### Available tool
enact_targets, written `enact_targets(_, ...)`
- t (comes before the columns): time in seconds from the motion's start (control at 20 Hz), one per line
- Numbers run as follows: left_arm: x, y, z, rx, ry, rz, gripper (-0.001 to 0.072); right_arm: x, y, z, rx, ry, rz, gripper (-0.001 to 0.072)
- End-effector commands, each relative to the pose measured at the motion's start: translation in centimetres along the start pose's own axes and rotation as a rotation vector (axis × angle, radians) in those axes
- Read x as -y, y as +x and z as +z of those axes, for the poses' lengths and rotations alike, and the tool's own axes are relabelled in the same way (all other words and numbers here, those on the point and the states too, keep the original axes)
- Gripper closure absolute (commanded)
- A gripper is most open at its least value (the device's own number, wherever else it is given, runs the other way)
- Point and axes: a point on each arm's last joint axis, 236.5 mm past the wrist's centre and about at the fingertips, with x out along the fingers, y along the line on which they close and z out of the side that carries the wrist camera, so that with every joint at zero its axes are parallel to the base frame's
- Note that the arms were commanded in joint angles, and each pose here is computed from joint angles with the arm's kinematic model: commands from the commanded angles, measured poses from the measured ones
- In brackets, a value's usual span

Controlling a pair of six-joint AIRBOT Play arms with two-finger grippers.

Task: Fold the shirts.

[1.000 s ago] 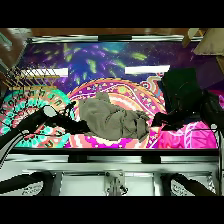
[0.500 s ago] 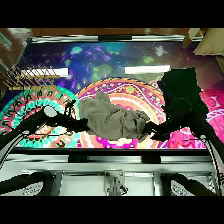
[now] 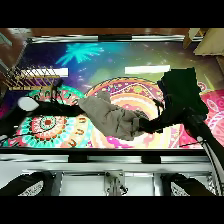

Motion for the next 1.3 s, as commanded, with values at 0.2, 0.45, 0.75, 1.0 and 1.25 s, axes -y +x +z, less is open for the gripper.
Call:
enact_targets(0.2,17.1,-34.4,15.5,0.907,0.48,0.073,0.0674,-18.9,-39.2,6.7,1.216,-0.582,0.03,0.0642)
enact_targets(0.45,21.5,-45.0,13.4,1.167,0.592,0.244,0.0674,-24.5,-52.2,-2.8,1.617,-0.698,0.079,0.0642)
enact_targets(0.75,11.8,-37.1,11.3,0.792,0.346,0.36,0.0674,-14.3,-39.1,-0.1,1.011,-0.492,-0.212,0.0642)
enact_targets(1.0,-0.2,-22.4,5.3,0.37,0.03,0.261,0.0673,-2.7,-22.8,0.0,0.451,-0.258,-0.299,0.0641)
enact_targets(1.25,-6.0,-8.9,-0.6,0.194,-0.139,0.147,0.0673,2.5,-16.7,6.6,0.68,-0.059,-0.256,0.0642)
